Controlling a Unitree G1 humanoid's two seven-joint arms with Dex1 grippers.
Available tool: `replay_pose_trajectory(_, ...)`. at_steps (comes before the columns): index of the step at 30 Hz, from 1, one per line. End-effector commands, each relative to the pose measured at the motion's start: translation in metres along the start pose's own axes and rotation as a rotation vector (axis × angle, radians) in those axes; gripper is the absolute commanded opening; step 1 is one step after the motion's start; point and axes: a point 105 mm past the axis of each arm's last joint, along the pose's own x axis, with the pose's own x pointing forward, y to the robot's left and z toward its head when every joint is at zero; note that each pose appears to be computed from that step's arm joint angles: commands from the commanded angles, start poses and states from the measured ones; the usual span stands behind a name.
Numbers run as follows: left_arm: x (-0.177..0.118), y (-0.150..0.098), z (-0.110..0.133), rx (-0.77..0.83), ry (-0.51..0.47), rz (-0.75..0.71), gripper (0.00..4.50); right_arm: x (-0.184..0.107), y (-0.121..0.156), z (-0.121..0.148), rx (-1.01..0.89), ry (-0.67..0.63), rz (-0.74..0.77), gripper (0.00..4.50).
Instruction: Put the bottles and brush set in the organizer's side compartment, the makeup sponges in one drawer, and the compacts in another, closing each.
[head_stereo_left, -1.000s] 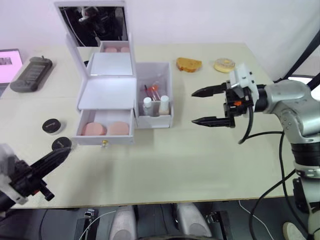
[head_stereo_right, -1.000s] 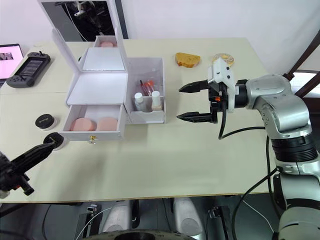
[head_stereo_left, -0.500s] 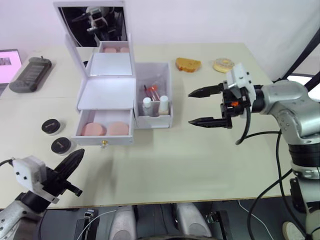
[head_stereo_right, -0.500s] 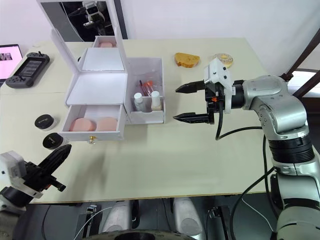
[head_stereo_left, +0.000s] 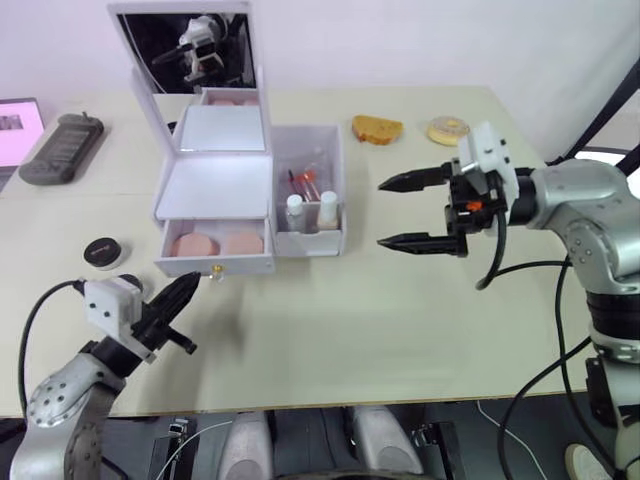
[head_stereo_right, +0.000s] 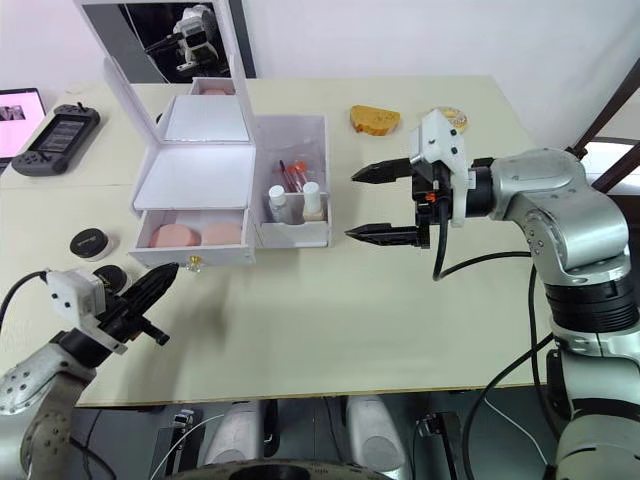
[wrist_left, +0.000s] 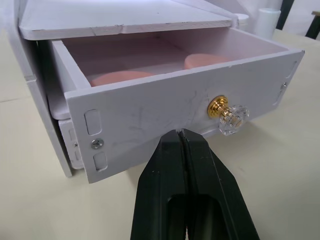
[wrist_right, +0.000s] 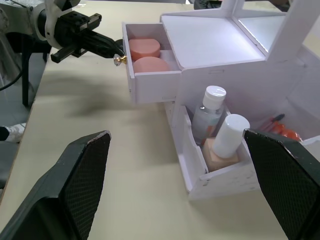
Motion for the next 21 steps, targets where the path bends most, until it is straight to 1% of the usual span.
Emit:
replay_pose_trajectory(1,0.009,0.000,0.008,0.039,-0.027,-0.010,0.03,-0.005,0.001,0.016,-0.059,-0.023,-0.017,4.50)
replay_pose_trajectory(8,0.029,0.012,0.012,0.074,-0.043,0.010,0.03,-0.005,0.002,0.020,-0.066,-0.024,-0.022,4.50)
replay_pose_trajectory(13,0.032,0.020,0.011,0.105,-0.039,0.028,0.03,-0.006,0.002,0.021,-0.068,-0.024,-0.029,4.50)
replay_pose_trajectory(18,0.039,0.031,0.016,0.128,-0.056,0.057,0.03,-0.006,0.002,0.021,-0.068,-0.021,-0.036,4.50)
replay_pose_trajectory(21,0.044,0.031,0.018,0.119,-0.067,0.047,0.03,-0.007,0.002,0.021,-0.068,-0.019,-0.041,4.50)
